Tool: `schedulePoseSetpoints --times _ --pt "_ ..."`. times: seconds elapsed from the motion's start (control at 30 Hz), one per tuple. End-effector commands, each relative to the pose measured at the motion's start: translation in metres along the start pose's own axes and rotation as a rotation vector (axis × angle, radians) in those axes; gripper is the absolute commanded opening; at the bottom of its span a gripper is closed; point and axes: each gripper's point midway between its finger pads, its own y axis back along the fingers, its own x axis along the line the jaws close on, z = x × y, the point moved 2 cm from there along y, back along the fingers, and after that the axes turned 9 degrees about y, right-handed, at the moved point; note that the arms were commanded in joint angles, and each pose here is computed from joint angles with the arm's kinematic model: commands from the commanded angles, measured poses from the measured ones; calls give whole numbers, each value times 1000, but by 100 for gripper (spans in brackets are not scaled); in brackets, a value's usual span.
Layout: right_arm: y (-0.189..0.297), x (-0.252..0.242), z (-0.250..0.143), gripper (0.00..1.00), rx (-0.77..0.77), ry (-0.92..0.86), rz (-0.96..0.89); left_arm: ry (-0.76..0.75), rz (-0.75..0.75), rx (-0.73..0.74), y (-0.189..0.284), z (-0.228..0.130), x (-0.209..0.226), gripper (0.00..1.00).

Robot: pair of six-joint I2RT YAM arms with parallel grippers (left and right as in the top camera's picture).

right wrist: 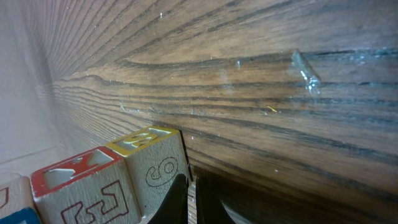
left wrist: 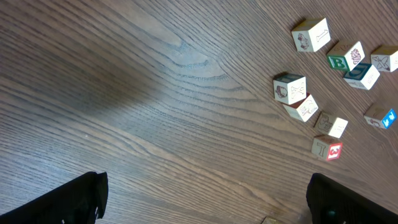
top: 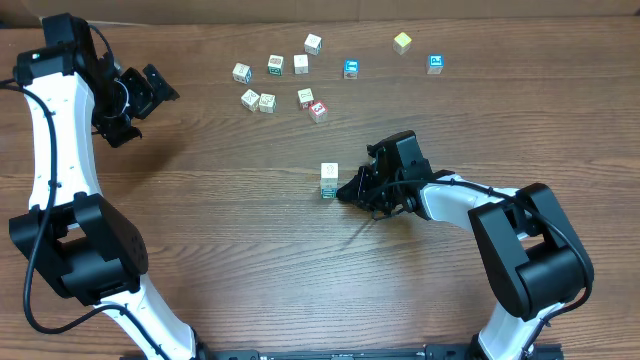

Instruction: Form a tower

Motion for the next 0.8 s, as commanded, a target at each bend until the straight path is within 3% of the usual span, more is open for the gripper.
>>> schedulePoseSetpoints --times 0.0,0.77 --pt "-4 -5 0 4 -12 2 -22 -29 -16 -9 4 0 -6 100" --pt "-4 0 -6 4 22 0 12 -29 -16 -9 4 0 -6 99"
